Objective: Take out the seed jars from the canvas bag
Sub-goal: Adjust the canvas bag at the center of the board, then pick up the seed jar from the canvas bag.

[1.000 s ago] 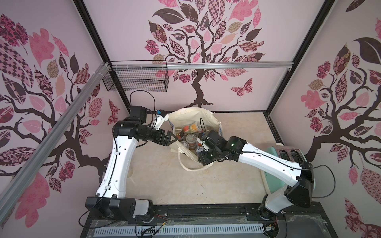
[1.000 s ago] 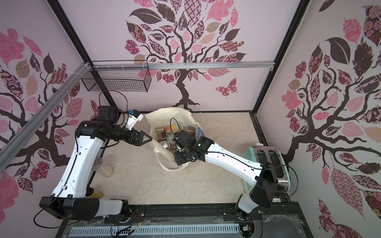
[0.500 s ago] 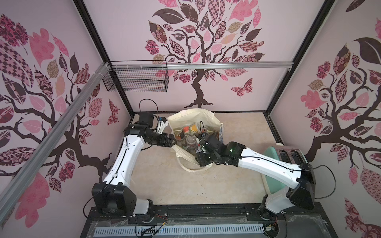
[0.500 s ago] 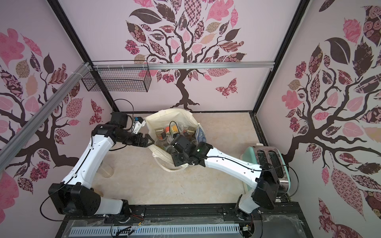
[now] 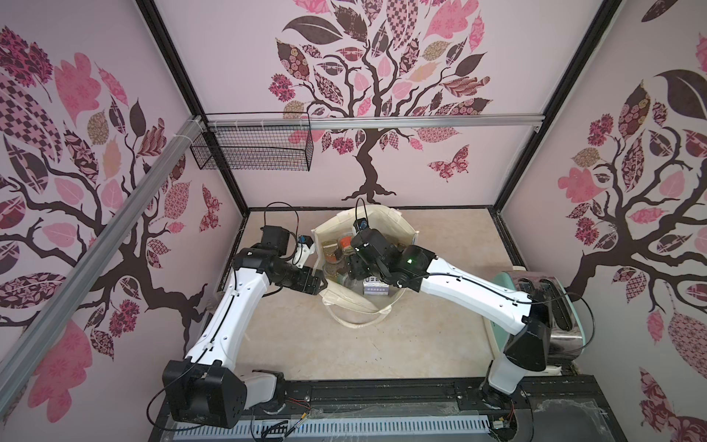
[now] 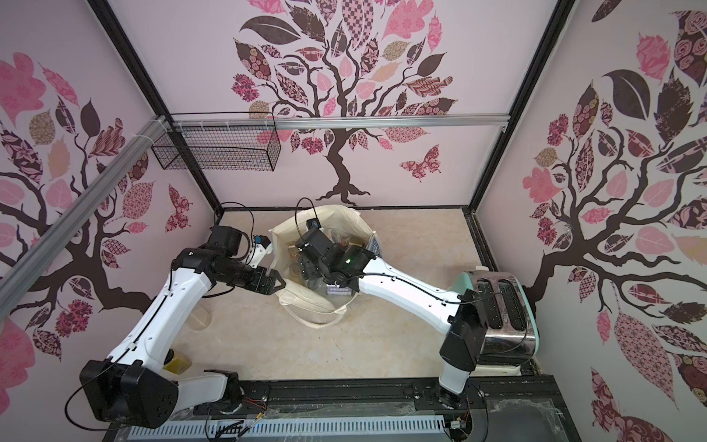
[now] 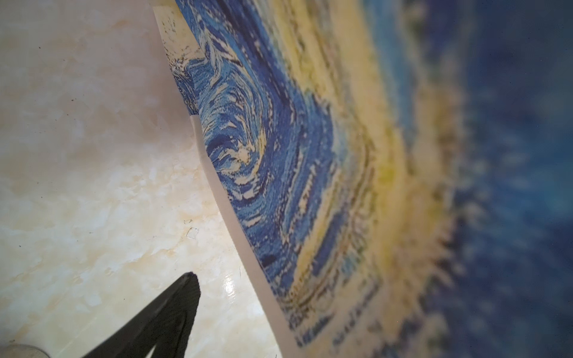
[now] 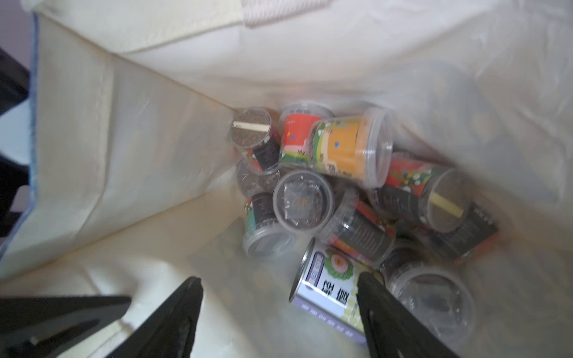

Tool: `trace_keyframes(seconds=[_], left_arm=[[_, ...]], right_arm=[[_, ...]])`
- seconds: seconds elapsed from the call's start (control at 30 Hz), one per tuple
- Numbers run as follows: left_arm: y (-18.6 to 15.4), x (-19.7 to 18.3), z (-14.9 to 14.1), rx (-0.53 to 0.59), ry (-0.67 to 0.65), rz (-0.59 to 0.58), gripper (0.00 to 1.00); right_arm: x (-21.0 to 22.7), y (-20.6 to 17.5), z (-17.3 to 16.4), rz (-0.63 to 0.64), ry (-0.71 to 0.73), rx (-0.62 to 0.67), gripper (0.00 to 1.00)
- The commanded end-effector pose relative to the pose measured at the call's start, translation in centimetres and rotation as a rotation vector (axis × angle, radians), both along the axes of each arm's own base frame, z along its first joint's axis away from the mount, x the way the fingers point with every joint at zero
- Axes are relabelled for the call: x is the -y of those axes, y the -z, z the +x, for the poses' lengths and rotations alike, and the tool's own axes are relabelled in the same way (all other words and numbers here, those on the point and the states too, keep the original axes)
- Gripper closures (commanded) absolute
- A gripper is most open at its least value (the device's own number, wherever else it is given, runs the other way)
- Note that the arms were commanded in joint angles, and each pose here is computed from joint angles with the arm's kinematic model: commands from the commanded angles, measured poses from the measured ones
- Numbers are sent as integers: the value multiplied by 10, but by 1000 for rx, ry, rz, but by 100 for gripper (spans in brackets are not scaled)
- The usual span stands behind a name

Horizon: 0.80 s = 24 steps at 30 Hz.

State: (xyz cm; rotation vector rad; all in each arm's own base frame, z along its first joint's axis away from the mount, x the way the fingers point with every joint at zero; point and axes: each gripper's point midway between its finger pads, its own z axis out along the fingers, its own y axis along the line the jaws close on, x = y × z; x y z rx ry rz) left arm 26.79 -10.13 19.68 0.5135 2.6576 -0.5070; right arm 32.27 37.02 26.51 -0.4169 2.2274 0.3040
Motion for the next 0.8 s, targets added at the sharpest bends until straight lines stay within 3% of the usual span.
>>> trace_keyframes(seconds=[0.0,0.3,0.37,0.77], left_arm=[[2,1,-14,-10,38,3,4],[7,5,-21,-28,54,-21,4],[5,5,-20,-22,57,-21,5],[-4,7,-23,-13,72,-39,2]], right_arm=[[4,6,28,-57,81,43,12],[-8,26,62,-43,161,86,8],[-7,26,70,-55,186,99,1],[13,55,99,-160,256,71,0]])
